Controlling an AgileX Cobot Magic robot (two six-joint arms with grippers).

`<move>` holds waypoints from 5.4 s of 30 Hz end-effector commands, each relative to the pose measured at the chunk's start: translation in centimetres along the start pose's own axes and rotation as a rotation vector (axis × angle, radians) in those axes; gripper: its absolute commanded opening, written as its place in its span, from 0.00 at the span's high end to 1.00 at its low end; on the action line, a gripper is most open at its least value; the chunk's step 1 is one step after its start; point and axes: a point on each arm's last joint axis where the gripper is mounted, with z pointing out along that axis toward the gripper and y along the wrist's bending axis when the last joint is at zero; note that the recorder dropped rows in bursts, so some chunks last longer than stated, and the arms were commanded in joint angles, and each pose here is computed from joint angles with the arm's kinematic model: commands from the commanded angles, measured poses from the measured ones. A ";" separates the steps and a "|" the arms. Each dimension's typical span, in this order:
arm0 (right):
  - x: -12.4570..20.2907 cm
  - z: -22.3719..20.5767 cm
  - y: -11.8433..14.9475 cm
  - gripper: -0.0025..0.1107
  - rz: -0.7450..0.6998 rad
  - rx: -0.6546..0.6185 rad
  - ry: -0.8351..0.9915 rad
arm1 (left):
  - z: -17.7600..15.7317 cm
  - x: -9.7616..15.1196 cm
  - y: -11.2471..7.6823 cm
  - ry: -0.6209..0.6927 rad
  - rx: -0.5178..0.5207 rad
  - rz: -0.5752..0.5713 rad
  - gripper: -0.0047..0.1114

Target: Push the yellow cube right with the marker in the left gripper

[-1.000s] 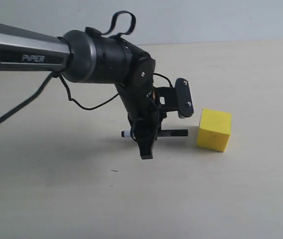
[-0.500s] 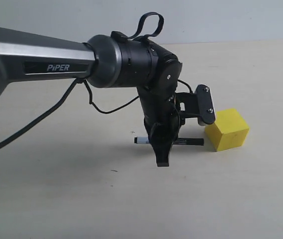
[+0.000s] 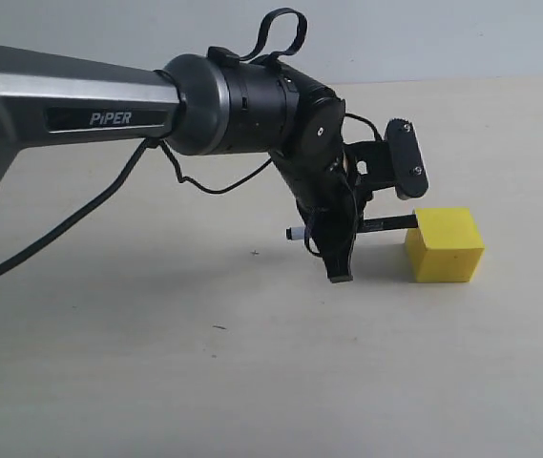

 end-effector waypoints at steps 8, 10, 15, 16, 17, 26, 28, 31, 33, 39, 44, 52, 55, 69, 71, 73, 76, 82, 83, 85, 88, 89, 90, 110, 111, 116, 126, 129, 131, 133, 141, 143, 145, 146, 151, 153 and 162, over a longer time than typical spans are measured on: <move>0.0 0.0 0.0 0.98 -0.002 0.002 -0.010 | -0.6 1.2 0.0 0.134 0.085 -0.075 0.96; 0.0 0.0 0.0 0.98 -0.002 0.002 -0.010 | -0.7 1.6 0.3 0.168 0.071 -0.158 0.96; 0.0 0.0 0.0 0.98 -0.002 0.002 -0.010 | -1.8 3.1 2.3 0.219 -0.070 -0.558 0.96; 0.0 0.0 0.0 0.98 -0.002 0.002 -0.010 | -2.1 3.4 2.7 0.223 -0.089 -0.617 0.96; 0.0 0.0 0.0 0.98 -0.002 0.002 -0.010 | -2.3 3.8 3.0 0.233 -0.099 -0.721 0.96; 0.0 0.0 0.0 0.98 -0.002 0.002 -0.010 | -3.0 7.6 3.2 0.461 -0.134 -1.345 0.96; 0.0 0.0 0.0 0.98 -0.002 0.002 -0.010 | -2.9 7.7 3.0 0.468 -0.135 -1.384 0.96; 0.0 0.0 0.0 0.98 -0.002 0.002 -0.010 | -2.7 7.1 2.9 0.420 -0.107 -1.473 0.96; 0.0 0.0 0.0 0.98 -0.002 0.002 -0.010 | -2.5 6.3 2.8 0.363 -0.066 -1.514 0.96; 0.0 0.0 0.0 0.98 -0.002 0.002 -0.010 | -1.4 5.2 2.1 0.314 -0.057 -1.551 0.96; 0.0 0.0 0.0 0.98 -0.002 0.002 -0.010 | -0.9 5.5 2.2 0.322 -0.089 -1.598 0.96; 0.0 0.0 0.0 0.98 -0.002 0.002 -0.010 | -0.9 5.9 2.4 0.328 -0.145 -1.624 0.96; 0.0 0.0 0.0 0.98 -0.002 0.002 -0.010 | -0.8 5.8 2.4 0.322 -0.146 -1.623 0.96; 0.0 0.0 0.0 0.98 -0.002 0.002 -0.010 | 2.2 6.0 1.3 0.348 -0.131 -1.601 0.96; 0.0 0.0 0.0 0.98 -0.002 0.002 -0.010 | 2.2 6.0 1.3 0.348 -0.131 -1.601 0.96; 0.0 0.0 0.0 0.98 -0.002 0.002 -0.010 | 2.2 6.0 1.3 0.349 -0.128 -1.604 0.96; 0.0 0.0 0.0 0.98 -0.002 0.002 -0.010 | 2.2 6.0 1.3 0.349 -0.124 -1.613 0.96; 0.0 0.0 0.0 0.98 -0.002 0.002 -0.010 | 2.2 5.9 1.2 0.345 -0.117 -1.618 0.94; 0.0 0.0 0.0 0.98 -0.002 0.002 -0.010 | 2.2 5.9 1.2 0.345 -0.116 -1.616 0.93; 0.0 0.0 0.0 0.98 -0.002 0.002 -0.010 | 2.2 5.9 1.2 0.343 -0.115 -1.611 0.86; 0.0 0.0 0.0 0.98 -0.002 0.002 -0.010 | 2.2 5.9 1.2 0.341 -0.114 -1.606 0.74; 0.0 0.0 0.0 0.98 -0.002 0.002 -0.010 | 2.2 5.9 1.2 0.341 -0.113 -1.598 0.70; 0.0 0.0 0.0 0.98 -0.002 0.002 -0.010 | 2.2 5.9 1.2 0.341 -0.111 -1.591 0.66; 0.0 0.0 0.0 0.98 -0.002 0.002 -0.010 | 1.0 5.4 2.3 0.257 -0.146 -1.498 0.31; 0.0 0.0 0.0 0.98 -0.002 0.002 -0.010 | 0.4 5.2 2.5 0.242 -0.153 -1.493 0.31; 0.0 0.0 0.0 0.98 -0.002 0.002 -0.010 | -1.8 4.7 3.3 0.186 -0.187 -1.459 0.31; 0.0 0.0 0.0 0.98 -0.002 0.002 -0.010 | -4.9 3.7 4.0 0.102 -0.190 -1.433 0.32; 0.0 0.0 0.0 0.98 -0.002 0.002 -0.010 | -5.8 3.4 4.2 0.072 -0.190 -1.417 0.32; 0.0 0.0 0.0 0.98 -0.002 0.002 -0.010 | -6.4 3.2 4.3 0.050 -0.195 -1.412 0.32; 0.0 0.0 0.0 0.98 -0.002 0.002 -0.010 | -7.2 3.1 4.5 0.034 -0.205 -1.403 0.32; 0.0 0.0 0.0 0.98 -0.002 0.002 -0.010 | -10.2 2.7 5.3 -0.034 -0.268 -1.282 0.85; 0.0 0.0 0.0 0.98 -0.002 0.002 -0.010 | -10.8 2.6 5.5 -0.056 -0.277 -1.275 0.95; 0.0 0.0 0.0 0.98 -0.002 0.002 -0.010 | -11.3 2.5 5.6 -0.077 -0.280 -1.273 0.96; 0.0 0.0 0.0 0.98 -0.002 0.002 -0.010 | -11.5 2.4 5.7 -0.091 -0.283 -1.270 0.96; 0.0 0.0 0.0 0.98 -0.002 0.002 -0.010 | -11.4 2.3 5.7 -0.165 -0.288 -1.234 0.96; 0.0 0.0 0.0 0.98 -0.002 0.002 -0.010 | -11.3 2.5 5.2 -0.215 -0.281 -1.215 0.96; 0.0 0.0 0.0 0.98 -0.002 0.002 -0.010 | -13.2 5.7 0.1 -0.531 -0.229 -1.050 0.96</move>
